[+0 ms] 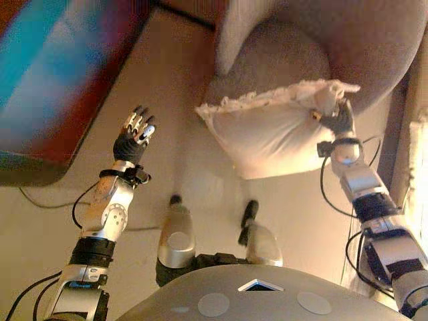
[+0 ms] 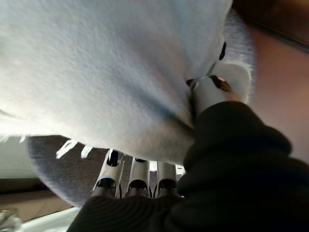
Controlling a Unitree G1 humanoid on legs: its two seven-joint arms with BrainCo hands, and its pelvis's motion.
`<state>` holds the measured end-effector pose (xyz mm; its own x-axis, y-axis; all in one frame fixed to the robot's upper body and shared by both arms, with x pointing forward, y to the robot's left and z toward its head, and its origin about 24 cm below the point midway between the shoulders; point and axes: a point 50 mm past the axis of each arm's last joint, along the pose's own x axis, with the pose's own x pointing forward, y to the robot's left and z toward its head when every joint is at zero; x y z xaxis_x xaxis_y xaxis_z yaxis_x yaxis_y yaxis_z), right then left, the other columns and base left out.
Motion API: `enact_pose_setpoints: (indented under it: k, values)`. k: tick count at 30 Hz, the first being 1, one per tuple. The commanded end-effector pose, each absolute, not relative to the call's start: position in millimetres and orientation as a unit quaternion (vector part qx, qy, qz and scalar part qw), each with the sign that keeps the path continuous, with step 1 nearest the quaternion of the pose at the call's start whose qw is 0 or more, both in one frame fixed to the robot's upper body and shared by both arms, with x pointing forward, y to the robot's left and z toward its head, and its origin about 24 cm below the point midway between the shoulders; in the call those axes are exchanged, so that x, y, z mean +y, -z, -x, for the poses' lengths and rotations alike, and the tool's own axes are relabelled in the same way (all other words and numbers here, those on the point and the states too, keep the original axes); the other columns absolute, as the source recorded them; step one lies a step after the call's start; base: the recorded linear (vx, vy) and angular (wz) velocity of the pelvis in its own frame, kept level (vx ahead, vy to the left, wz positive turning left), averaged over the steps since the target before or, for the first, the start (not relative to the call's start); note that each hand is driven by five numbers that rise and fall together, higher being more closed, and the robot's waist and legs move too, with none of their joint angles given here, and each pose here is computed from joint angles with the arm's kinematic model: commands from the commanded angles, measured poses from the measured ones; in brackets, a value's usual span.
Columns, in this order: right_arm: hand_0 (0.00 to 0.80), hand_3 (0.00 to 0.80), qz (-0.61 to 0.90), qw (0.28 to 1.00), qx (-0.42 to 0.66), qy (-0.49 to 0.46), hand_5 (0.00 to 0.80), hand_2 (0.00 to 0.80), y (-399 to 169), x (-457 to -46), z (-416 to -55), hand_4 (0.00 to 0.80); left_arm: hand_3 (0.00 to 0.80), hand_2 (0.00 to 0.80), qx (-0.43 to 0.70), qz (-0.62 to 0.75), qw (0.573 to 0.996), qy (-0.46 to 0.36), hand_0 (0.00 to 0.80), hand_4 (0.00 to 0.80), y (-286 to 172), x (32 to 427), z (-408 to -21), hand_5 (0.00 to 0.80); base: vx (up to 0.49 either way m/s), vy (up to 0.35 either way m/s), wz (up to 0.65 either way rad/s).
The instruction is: Pick up the cushion and take it to the sofa
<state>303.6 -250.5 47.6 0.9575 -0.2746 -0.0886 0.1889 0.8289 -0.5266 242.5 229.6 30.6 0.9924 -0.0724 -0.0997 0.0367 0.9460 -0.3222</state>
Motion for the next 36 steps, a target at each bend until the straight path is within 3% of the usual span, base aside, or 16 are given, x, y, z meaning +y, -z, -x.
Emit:
enact_pose_setpoints:
  k: [1,21,27,36]
  values:
    - [0.8,0.8,0.274,0.95,-0.03,0.147,0.8,0.8,-104.8,-269.3,-311.0,0.8,0.0,0.0,0.08,0.164,0.982,0.055,0.0,0.0,-17.0,213.5,-238.4,0.0,0.206,0.055,0.44]
    - [0.8,0.8,0.248,0.949,-0.016,0.195,0.8,0.8,-119.6,-302.0,-308.5,0.8,0.0,0.0,0.104,0.16,0.979,0.067,0.0,0.0,-12.7,216.6,-235.9,0.0,0.058,0.082,0.03]
    - [0.8,0.8,0.243,0.947,-0.003,0.211,0.8,0.8,-122.5,-306.1,-317.0,0.8,0.0,0.0,0.106,0.156,0.98,0.069,0.0,0.0,-11.7,211.7,-241.5,0.0,0.248,-0.109,0.13]
    - [0.8,0.8,0.259,0.939,-0.03,0.225,0.8,0.8,-150.7,-315.8,-320.2,0.8,0.0,0.0,0.123,0.161,0.976,0.079,0.0,0.0,-0.5,205.1,-233.9,0.0,0.363,-0.048,0.54]
